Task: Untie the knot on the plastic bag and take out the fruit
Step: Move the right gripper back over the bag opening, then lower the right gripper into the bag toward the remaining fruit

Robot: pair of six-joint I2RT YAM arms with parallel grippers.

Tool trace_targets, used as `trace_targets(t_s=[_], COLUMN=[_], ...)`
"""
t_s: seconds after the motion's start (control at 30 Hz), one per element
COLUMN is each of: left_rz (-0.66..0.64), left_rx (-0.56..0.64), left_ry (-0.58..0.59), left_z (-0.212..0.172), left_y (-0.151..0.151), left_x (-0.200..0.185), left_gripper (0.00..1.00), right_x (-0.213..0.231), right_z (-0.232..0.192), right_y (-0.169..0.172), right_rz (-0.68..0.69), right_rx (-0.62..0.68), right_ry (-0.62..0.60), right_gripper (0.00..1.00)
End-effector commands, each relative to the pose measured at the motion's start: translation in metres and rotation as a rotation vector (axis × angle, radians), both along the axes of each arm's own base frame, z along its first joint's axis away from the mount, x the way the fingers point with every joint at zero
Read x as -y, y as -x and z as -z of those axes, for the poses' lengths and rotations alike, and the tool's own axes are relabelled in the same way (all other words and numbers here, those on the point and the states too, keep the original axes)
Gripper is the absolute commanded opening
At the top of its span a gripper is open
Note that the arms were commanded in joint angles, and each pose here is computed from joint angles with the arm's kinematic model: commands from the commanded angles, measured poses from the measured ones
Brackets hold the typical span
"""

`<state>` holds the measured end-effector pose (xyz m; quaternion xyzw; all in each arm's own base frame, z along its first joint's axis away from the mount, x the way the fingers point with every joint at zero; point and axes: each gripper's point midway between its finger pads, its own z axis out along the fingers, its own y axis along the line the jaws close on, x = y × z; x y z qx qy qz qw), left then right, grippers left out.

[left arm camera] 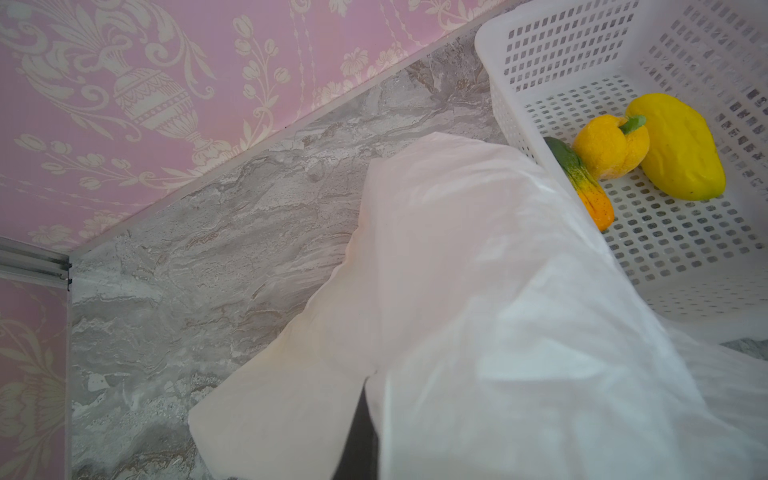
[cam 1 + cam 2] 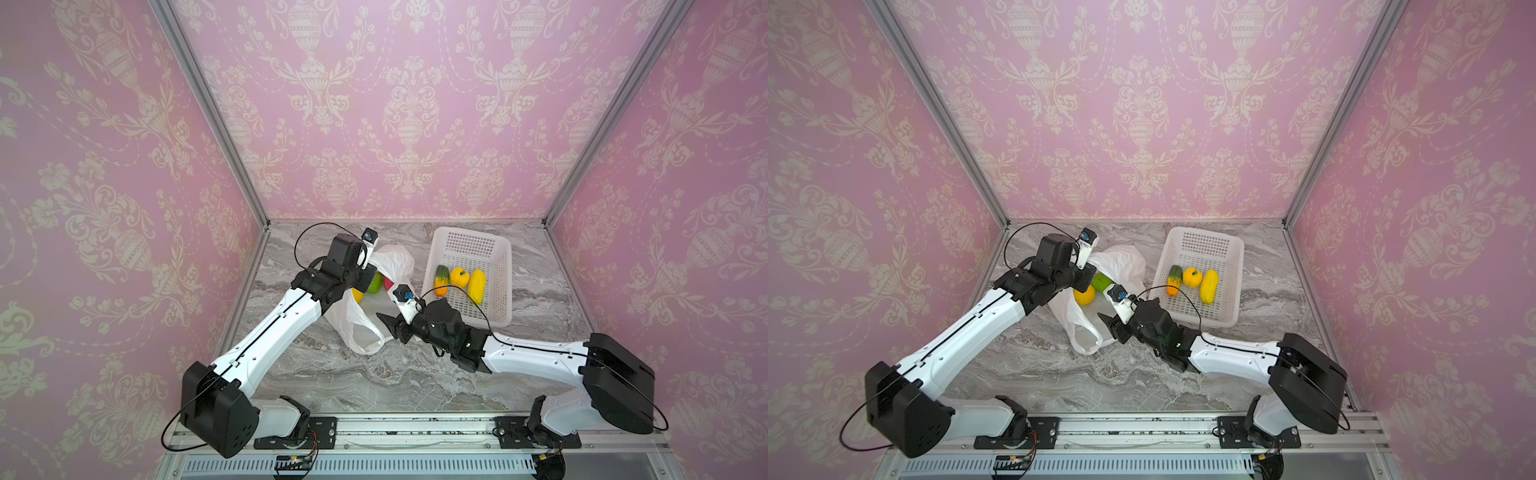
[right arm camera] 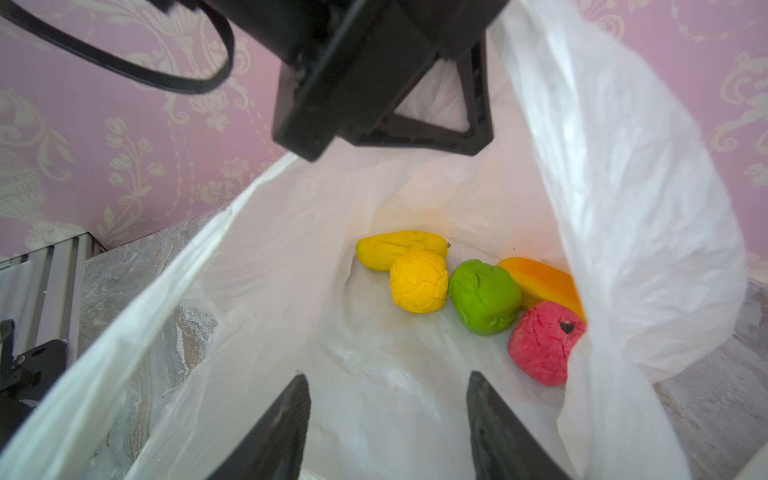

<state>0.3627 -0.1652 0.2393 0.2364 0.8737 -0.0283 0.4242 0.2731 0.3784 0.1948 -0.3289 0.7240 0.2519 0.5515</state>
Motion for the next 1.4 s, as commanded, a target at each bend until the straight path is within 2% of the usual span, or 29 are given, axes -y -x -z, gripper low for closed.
trace_targets(t_s=[0.0, 0.23, 0.4, 0.5, 0.77, 0.93, 1.2, 1.37], left_rz=[0.004, 0.001, 0.005, 0.006, 0.028, 0.049, 0.069, 0.103], left_rx=[-0.012, 0.026, 0.016, 0.014, 0.051, 0.063, 0.116, 0.143], left_ry=[0.011, 0.017, 0.026, 0.032, 0.068, 0.093, 0.125, 0.164], left_z=[-0.002, -0.012, -0.011, -0.012, -0.025, -0.030, -0.043, -0.050], left_y=[0.003, 0.005, 0.005, 0.005, 0.010, 0.012, 0.017, 0.022], left_x=[0.004, 0.000, 0.003, 0.003, 0.006, 0.010, 0.011, 0.016], left_gripper=[0.00, 0.00, 0.00, 0.00, 0.00, 0.00, 0.00, 0.00], right_x=[-0.017, -0.044, -0.061, -0.069, -0.082, -0.086, -0.078, -0.077], right_z=[-0.008, 0.018, 0.035, 0.048, 0.066, 0.074, 0.098, 0.115], right_y=[-0.016, -0.032, -0.040, -0.051, -0.078, -0.089, -0.115, -0.128], right_rz=[0.029, 0.039, 0.046, 0.094, 0.217, 0.261, 0.371, 0.387], right_rx=[0.041, -0.021, -0.058, -0.103, -0.170, -0.183, -0.227, -0.294], right_ry=[-0.009, 0.052, 0.036, 0.039, -0.021, -0.035, -0.033, -0.028], right_gripper=[0.57, 0.58, 0.70, 0.72, 0.93, 1.00, 1.00, 1.00])
